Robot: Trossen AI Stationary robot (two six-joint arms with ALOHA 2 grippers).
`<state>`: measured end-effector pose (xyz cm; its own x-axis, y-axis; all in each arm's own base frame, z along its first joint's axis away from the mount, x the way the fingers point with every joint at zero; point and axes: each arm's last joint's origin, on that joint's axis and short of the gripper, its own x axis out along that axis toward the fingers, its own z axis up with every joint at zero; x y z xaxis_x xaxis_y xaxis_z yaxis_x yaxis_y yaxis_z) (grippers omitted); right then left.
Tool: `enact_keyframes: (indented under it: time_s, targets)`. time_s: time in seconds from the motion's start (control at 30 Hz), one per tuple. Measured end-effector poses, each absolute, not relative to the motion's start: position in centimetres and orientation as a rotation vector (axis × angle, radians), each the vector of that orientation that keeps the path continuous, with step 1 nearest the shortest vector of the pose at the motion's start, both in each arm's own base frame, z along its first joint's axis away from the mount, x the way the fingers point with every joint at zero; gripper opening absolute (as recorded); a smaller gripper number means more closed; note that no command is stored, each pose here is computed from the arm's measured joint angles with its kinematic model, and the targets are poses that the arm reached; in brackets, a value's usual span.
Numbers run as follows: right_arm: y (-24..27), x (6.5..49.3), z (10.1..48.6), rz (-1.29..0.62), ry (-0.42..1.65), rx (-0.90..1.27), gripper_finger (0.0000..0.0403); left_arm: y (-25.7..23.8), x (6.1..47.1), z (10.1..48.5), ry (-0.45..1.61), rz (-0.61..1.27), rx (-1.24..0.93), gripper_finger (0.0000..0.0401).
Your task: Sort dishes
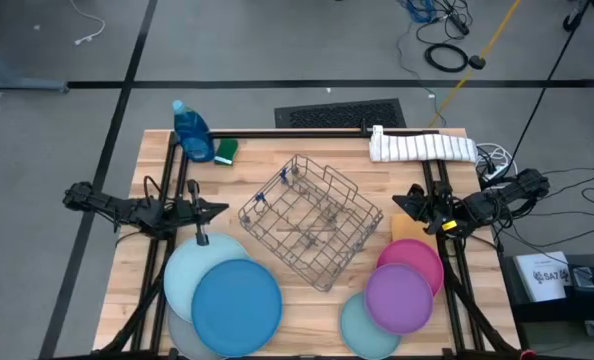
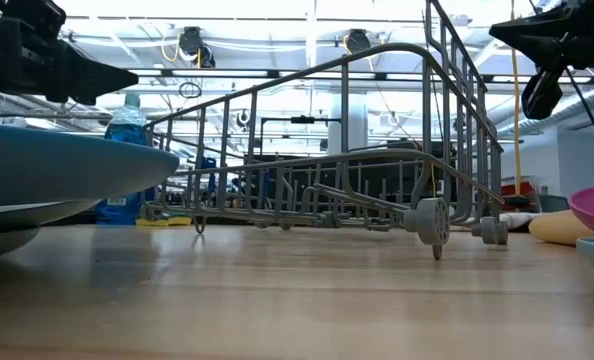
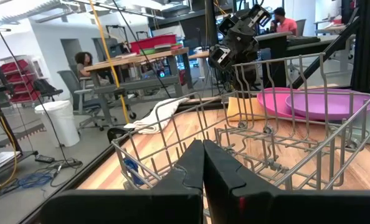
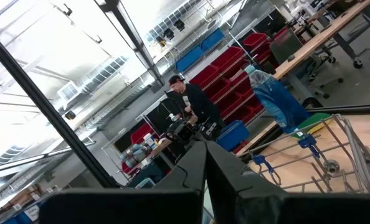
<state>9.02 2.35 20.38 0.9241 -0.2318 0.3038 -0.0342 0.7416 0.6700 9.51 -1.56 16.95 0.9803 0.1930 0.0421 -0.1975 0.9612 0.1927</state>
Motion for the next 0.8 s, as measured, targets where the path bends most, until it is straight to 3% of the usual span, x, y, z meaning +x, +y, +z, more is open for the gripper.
enact_keyframes:
  time_s: [0.67,0.8]
  targets:
    - [2.4,9.0,20.4,-0.111,-0.385,0.732,0.0006,-1.5,9.5,17.0,-0.027,0.204,0.195,0.0002]
    - [2.3,9.0,20.4,-0.111,-0.386,0.732,0.0006,-1.5,9.4,18.1,-0.142,0.215,0.150,0.0002]
